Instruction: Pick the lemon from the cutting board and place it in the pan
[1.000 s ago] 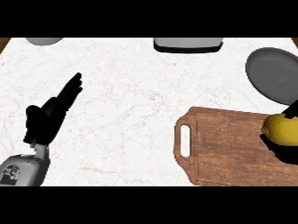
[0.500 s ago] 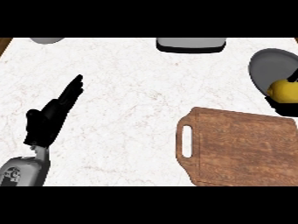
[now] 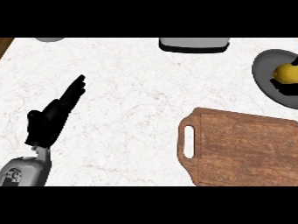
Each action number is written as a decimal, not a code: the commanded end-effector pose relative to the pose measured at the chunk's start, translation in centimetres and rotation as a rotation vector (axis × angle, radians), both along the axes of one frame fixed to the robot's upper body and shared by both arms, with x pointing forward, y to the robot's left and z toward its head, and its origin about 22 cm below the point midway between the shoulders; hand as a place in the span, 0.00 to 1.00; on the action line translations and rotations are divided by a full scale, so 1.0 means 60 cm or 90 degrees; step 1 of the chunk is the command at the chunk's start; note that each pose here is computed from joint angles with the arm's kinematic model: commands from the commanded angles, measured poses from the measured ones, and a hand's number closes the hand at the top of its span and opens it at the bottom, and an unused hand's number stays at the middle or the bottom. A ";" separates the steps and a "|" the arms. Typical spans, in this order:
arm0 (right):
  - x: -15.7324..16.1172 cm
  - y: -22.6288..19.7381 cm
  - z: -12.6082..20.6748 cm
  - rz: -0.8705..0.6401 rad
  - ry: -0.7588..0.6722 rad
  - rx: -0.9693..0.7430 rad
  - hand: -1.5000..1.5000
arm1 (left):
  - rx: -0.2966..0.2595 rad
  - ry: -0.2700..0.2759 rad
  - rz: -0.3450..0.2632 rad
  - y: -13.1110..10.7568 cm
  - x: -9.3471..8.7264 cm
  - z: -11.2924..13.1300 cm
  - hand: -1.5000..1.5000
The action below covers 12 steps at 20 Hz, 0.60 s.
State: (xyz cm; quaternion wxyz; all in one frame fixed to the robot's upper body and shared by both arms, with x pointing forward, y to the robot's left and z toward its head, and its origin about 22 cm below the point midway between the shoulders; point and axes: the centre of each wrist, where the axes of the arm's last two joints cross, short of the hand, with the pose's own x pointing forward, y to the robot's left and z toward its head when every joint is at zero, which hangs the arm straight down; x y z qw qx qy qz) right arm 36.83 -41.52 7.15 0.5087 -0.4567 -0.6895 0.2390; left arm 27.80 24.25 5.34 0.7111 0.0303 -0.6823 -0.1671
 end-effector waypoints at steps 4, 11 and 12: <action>0.022 -0.027 0.001 -0.007 -0.002 -0.008 1.00 | -0.007 -0.011 -0.003 -0.004 0.002 -0.004 0.50; -0.007 -0.059 -0.032 -0.114 0.203 0.005 0.00 | 0.004 -0.015 -0.024 -0.012 0.012 0.024 0.50; 0.000 -0.049 -0.032 -0.107 0.206 0.018 0.00 | -0.004 -0.008 -0.031 -0.035 -0.001 0.008 0.50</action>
